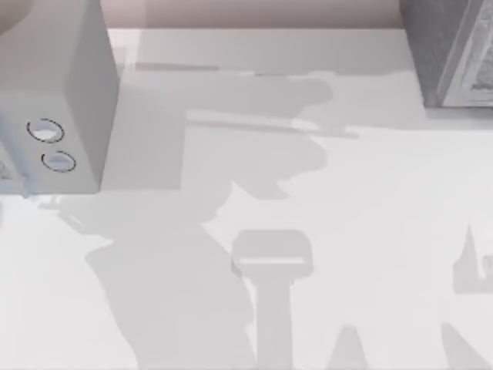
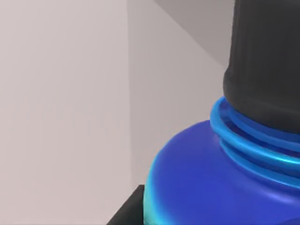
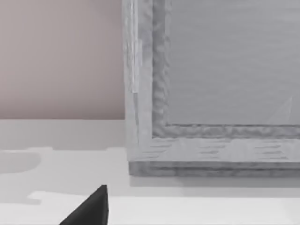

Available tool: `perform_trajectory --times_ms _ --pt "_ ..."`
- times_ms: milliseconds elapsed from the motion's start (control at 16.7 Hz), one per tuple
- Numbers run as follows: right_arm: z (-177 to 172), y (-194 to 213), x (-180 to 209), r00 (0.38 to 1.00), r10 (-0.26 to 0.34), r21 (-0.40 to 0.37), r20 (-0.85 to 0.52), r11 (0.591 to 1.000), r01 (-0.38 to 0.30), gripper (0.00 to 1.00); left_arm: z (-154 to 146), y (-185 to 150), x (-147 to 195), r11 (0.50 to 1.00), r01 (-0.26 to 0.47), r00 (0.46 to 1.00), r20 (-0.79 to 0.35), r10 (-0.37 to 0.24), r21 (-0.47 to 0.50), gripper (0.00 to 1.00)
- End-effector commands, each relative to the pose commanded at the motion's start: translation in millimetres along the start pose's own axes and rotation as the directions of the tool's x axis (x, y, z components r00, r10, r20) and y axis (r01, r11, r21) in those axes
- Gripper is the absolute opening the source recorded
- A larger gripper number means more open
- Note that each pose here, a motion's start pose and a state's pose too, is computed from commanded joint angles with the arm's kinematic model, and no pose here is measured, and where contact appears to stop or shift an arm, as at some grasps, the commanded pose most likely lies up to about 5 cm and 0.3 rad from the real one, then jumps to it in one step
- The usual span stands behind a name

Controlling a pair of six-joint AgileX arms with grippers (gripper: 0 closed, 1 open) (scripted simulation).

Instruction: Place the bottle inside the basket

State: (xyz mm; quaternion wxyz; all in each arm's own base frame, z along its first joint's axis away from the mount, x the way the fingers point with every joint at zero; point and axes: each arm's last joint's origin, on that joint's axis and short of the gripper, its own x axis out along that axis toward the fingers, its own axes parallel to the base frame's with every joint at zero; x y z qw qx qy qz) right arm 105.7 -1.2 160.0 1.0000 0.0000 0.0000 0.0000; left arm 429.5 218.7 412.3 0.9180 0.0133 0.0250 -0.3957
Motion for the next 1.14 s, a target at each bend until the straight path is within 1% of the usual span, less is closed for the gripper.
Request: perform_trajectory --times_ms 780,840,1140 --pt "0.0 0.0 0.0 1.0 0.0 0.0 0.0 1.0 0.0 1.0 0.0 0.0 0.0 1.0 0.0 1.0 0.0 0.0 0.0 0.98" --pt "0.0 0.0 0.0 1.0 0.0 0.0 0.0 1.0 0.0 1.0 0.0 0.0 0.0 1.0 0.0 1.0 0.0 0.0 0.0 1.0" --pt "0.0 0.0 0.0 1.0 0.0 0.0 0.0 1.0 0.0 1.0 0.0 0.0 0.0 1.0 0.0 1.0 0.0 0.0 0.0 1.0"
